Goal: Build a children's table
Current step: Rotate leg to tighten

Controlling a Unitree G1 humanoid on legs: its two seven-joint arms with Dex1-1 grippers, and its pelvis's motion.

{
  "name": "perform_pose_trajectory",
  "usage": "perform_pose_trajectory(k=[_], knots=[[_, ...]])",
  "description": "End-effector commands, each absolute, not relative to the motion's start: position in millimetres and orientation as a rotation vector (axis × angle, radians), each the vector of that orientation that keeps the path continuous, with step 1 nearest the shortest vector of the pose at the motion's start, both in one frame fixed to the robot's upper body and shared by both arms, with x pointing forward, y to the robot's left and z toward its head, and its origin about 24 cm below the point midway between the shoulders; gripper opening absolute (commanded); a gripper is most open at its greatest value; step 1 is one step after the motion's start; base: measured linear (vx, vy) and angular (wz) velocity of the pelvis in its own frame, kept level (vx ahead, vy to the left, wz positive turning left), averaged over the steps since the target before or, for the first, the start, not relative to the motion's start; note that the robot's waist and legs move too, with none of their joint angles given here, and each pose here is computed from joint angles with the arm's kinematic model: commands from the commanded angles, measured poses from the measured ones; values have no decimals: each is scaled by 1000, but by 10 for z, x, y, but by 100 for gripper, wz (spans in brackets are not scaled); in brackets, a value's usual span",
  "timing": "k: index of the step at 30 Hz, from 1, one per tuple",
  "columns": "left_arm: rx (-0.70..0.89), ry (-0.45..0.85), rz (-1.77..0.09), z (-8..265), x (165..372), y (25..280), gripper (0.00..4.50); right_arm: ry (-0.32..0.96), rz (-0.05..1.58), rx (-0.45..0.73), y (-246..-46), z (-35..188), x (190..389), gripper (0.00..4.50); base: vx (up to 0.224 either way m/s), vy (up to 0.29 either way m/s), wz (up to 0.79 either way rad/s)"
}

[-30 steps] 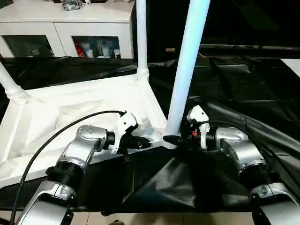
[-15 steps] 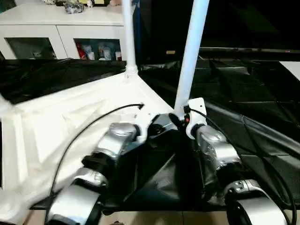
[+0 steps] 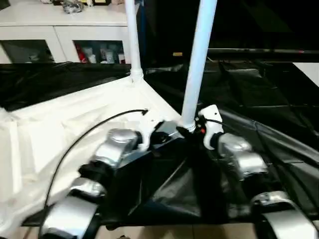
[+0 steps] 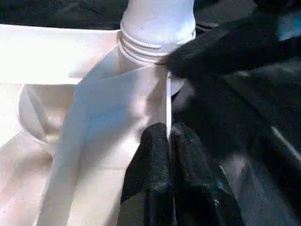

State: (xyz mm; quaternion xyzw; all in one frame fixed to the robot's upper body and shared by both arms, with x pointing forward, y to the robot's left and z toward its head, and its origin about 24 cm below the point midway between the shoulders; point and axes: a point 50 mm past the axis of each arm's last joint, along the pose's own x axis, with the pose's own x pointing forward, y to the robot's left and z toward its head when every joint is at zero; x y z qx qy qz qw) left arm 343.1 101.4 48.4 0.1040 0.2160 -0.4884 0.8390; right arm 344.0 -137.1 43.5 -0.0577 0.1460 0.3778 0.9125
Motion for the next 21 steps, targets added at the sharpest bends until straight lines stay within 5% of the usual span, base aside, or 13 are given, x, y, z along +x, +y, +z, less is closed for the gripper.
perform_pose_trajectory(k=[1,6,12,21], knots=[[229,463,-1107,472,3376,961,0,277,890,-135,-1278,496,3407,383,0,0,0],[201,491,-1350,511,3184,1140,0,331,1056,-216,-1473,526,3302,383,0,0,0],[190,487,-1331,511,3182,1193,0,367,1118,-222,-1440,471,3252,383,0,0,0],[181,471,-1301,521,3189,1217,0,355,1123,-154,-1367,441,3233,304,0,0,0]])
